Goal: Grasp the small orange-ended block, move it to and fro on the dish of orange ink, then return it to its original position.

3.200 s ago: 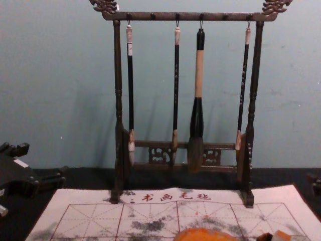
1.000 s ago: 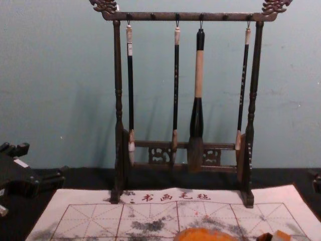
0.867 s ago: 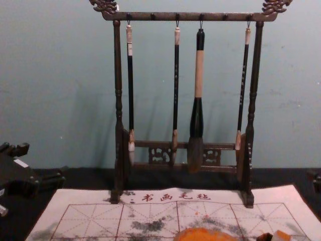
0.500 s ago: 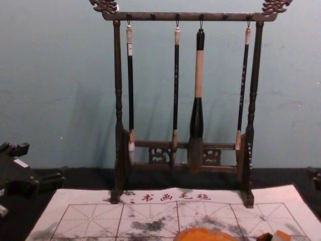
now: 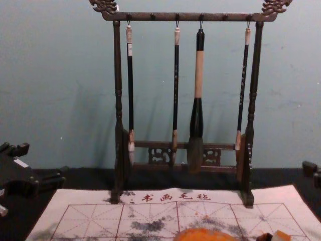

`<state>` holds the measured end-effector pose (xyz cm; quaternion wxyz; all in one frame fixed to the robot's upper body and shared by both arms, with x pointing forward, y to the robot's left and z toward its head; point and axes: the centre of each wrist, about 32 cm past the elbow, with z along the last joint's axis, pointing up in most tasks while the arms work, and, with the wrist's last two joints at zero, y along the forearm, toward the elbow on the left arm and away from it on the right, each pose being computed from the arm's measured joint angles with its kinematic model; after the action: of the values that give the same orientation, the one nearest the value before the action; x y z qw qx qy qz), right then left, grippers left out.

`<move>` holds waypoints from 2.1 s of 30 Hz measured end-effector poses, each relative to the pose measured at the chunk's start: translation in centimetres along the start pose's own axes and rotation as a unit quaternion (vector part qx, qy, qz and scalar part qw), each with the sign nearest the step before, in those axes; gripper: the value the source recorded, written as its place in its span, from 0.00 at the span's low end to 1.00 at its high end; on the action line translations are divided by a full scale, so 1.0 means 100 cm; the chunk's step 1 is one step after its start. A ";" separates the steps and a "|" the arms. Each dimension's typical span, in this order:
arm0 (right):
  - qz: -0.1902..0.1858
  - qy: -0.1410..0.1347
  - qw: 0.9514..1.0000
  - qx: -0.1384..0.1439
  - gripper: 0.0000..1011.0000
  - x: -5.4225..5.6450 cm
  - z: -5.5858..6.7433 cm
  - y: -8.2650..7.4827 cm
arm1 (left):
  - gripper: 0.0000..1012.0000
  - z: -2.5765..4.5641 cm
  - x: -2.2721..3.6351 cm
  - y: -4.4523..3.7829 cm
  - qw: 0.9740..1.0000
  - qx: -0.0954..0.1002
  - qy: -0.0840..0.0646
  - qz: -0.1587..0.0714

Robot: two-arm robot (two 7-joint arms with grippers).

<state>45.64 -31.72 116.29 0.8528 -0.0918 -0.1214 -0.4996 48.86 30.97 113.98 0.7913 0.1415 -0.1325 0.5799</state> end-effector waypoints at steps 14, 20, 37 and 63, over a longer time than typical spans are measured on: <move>0.116 -0.002 0.993 0.004 0.99 -0.017 -0.003 -0.019 | 0.99 0.0000 0.0000 0.0000 1.000 0.000 0.000 0.000; 0.143 -0.010 0.989 -0.016 0.99 -0.022 -0.012 -0.020 | 0.99 0.0000 0.0000 0.0000 1.000 0.000 0.000 0.000; 0.166 -0.028 0.985 -0.049 0.99 -0.025 -0.027 -0.005 | 0.99 0.0000 0.0000 0.0000 1.000 0.000 0.000 0.000; 0.160 -0.020 0.985 -0.060 0.99 -0.023 -0.031 0.007 | 0.99 0.0000 0.0000 0.0000 1.000 0.000 0.000 0.000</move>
<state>45.46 -30.32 112.66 0.9123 -0.1709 -0.0915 -0.3608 48.86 30.97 113.98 0.7913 0.1415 -0.1325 0.5799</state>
